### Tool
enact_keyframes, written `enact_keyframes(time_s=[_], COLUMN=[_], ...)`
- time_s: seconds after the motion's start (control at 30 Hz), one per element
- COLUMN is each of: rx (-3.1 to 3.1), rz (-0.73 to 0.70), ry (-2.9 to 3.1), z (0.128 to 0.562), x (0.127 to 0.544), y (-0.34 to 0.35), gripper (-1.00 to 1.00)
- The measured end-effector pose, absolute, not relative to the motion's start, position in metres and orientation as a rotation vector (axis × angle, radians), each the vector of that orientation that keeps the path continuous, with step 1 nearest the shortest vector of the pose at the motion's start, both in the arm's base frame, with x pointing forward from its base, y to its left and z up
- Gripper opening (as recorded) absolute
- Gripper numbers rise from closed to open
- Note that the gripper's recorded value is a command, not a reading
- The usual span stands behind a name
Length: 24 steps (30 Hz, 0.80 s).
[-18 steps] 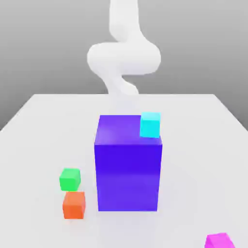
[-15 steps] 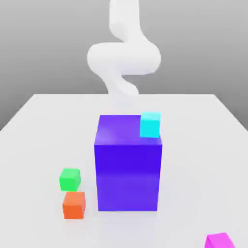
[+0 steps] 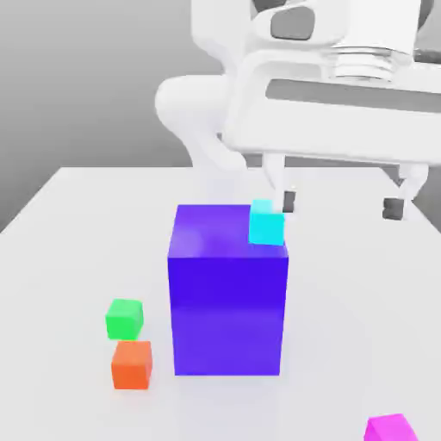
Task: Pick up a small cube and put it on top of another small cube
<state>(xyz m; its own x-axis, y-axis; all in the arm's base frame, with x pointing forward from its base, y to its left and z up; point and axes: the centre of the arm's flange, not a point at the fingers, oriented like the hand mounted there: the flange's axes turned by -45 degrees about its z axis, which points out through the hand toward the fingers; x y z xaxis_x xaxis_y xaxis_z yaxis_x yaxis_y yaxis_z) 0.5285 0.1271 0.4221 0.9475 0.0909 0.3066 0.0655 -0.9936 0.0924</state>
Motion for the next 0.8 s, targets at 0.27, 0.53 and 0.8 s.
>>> enact_keyframes(time_s=[0.27, 0.53, 0.8], rx=[3.08, 3.133, 3.134], rz=[0.21, 0.006, 0.002], ry=[0.191, 0.236, 0.239], z=[0.288, 0.162, 0.129], x=[0.534, 0.515, 0.513], y=[0.178, 0.218, 0.219], gripper=[0.0, 0.0, -1.0])
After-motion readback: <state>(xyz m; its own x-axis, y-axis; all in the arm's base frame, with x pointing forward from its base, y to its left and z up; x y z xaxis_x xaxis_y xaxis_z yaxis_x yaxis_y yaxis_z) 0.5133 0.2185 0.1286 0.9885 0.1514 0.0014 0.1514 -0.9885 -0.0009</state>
